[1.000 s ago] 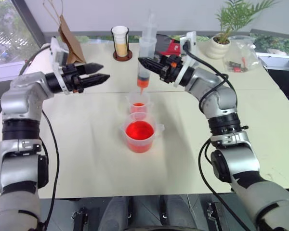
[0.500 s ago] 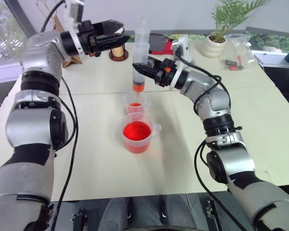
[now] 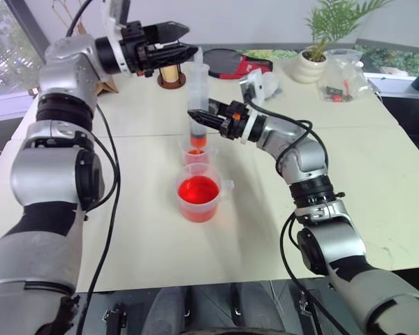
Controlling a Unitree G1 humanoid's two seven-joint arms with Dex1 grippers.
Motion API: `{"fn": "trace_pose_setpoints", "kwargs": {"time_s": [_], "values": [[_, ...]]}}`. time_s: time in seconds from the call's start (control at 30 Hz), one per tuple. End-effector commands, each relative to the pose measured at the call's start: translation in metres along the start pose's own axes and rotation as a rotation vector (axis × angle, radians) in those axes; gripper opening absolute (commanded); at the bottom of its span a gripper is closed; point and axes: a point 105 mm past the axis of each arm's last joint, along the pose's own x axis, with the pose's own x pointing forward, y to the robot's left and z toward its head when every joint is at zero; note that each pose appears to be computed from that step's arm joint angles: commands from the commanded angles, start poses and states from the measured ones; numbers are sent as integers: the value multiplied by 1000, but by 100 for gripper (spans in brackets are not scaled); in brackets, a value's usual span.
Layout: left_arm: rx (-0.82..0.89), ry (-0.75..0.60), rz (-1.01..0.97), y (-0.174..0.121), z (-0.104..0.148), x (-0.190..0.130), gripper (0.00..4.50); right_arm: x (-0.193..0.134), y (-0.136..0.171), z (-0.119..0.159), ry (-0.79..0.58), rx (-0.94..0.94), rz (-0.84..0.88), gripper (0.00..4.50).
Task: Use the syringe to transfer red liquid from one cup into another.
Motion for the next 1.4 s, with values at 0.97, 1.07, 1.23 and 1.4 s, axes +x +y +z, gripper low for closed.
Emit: {"fn": "trace_pose_setpoints", "kwargs": {"time_s": [0.97, 1.07, 1.23, 1.4], "values": [[47, 28, 28, 5, 5, -9, 355, 6, 6, 31, -84, -85, 27, 143], [55, 47, 35, 5, 1, -9, 355, 7, 7, 31, -88, -82, 28, 143], [47, 45, 72, 10, 2, -16, 355, 5, 5, 31, -90, -80, 14, 143], [31, 35, 75, 11, 5, -24, 355, 3, 1, 29, -82, -75, 0, 143]]}}
